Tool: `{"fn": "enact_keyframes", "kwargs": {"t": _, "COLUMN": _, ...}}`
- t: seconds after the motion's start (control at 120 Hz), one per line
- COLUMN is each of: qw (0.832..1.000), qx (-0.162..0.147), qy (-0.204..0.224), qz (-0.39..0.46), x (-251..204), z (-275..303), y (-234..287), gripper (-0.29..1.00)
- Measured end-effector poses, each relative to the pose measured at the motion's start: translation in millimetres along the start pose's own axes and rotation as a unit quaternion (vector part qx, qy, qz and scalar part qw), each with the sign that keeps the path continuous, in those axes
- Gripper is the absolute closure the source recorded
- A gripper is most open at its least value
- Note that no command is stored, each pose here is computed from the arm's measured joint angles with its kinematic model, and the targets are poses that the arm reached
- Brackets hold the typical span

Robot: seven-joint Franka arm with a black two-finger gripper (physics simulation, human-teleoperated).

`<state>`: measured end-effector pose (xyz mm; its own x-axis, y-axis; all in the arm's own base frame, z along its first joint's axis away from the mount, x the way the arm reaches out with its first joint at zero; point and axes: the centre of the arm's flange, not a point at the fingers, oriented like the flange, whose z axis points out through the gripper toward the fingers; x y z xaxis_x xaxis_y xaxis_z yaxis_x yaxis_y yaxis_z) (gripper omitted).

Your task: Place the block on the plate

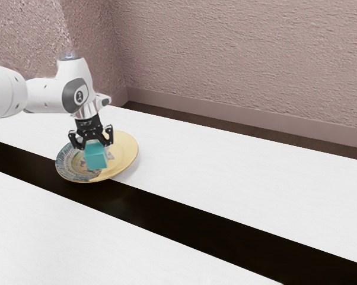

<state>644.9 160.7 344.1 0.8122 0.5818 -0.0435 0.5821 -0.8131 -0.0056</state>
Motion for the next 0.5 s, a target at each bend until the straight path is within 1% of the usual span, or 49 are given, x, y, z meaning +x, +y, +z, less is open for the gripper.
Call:
{"fn": "enact_keyframes", "kwargs": {"t": 0.1, "qw": 1.0, "qx": 0.0, "qy": -0.002, "qz": 0.001, "x": 1, "z": 5, "y": -1, "gripper": 0.17}}
{"fn": "enact_keyframes", "kwargs": {"t": 0.208, "qw": 1.0, "qx": -0.005, "qy": 0.006, "qz": 0.004, "x": 0, "z": -7, "y": -1, "gripper": 0.1}}
{"fn": "enact_keyframes", "kwargs": {"t": 0.342, "qw": 0.999, "qx": -0.015, "qy": 0.027, "qz": 0.011, "x": -7, "z": -41, "y": 1, "gripper": 0.05}}
{"fn": "enact_keyframes", "kwargs": {"t": 0.5, "qw": 0.997, "qx": -0.02, "qy": 0.044, "qz": 0.053, "x": -25, "z": -68, "y": 33, "gripper": 0.03}}
